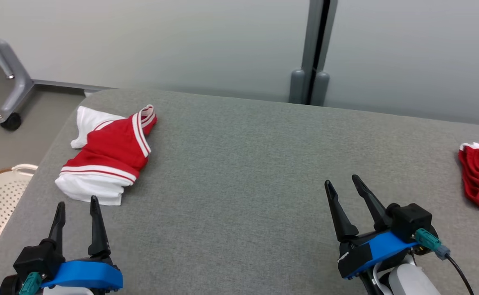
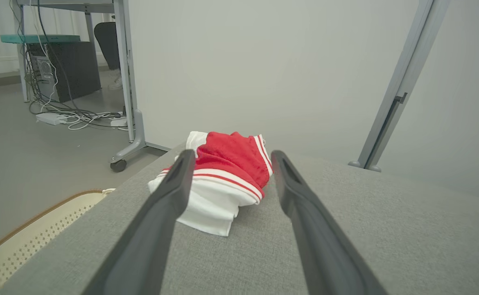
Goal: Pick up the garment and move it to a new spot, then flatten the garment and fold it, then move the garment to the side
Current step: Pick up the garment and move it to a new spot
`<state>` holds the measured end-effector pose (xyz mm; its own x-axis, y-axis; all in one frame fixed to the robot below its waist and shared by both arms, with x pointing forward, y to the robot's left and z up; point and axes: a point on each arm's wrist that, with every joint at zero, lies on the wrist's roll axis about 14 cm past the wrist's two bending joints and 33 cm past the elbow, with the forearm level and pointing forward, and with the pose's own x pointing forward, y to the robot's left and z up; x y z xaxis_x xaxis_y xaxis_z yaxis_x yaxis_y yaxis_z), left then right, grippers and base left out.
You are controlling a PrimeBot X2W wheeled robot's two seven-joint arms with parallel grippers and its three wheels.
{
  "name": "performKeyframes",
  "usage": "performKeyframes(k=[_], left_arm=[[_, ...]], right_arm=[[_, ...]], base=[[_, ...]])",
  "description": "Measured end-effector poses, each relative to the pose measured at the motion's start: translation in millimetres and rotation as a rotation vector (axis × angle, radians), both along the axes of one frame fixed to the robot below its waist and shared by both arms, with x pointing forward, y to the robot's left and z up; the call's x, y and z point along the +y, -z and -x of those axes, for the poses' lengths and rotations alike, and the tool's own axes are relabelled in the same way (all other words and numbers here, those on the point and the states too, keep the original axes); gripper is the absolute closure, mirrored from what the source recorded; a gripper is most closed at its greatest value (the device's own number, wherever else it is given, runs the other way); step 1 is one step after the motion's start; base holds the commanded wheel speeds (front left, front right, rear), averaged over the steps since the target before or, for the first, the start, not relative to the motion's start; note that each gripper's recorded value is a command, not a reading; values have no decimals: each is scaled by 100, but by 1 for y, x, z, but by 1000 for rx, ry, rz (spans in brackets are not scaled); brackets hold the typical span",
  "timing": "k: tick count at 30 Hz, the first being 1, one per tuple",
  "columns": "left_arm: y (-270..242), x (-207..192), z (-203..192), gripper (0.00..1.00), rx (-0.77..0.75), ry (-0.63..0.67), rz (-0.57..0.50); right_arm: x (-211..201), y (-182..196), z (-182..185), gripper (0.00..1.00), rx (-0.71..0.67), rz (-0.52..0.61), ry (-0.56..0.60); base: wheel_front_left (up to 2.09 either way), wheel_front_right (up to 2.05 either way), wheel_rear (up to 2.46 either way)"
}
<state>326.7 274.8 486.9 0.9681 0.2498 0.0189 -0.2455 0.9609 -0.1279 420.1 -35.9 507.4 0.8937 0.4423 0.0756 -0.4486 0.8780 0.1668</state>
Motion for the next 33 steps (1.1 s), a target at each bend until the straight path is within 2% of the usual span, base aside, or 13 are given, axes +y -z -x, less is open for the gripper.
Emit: performKeyframes(k=[10, 11, 14, 21, 28, 33], left_arm=[[10, 23, 20, 0, 30, -88, 27], [1, 22, 2, 0, 21, -70, 49], [-20, 28, -25, 0, 24, -29, 14], [-31, 54, -100, 0, 201, 18, 11], [11, 74, -157, 0, 374, -2, 130], [62, 76, -174, 0, 519, -15, 215]], right_arm=[[37, 5, -4, 0, 9, -3, -110], [32, 3, -8, 0, -2, -8, -100], [23, 9, -13, 0, 10, -10, -76], [-5, 32, -31, 0, 61, -18, 2], [-37, 42, -56, 0, 53, -11, 85], [-54, 46, -67, 0, 45, -2, 125]], base=[[0, 0, 0], [0, 0, 0], [0, 0, 0], [0, 0, 0], [0, 0, 0], [0, 0, 0]])
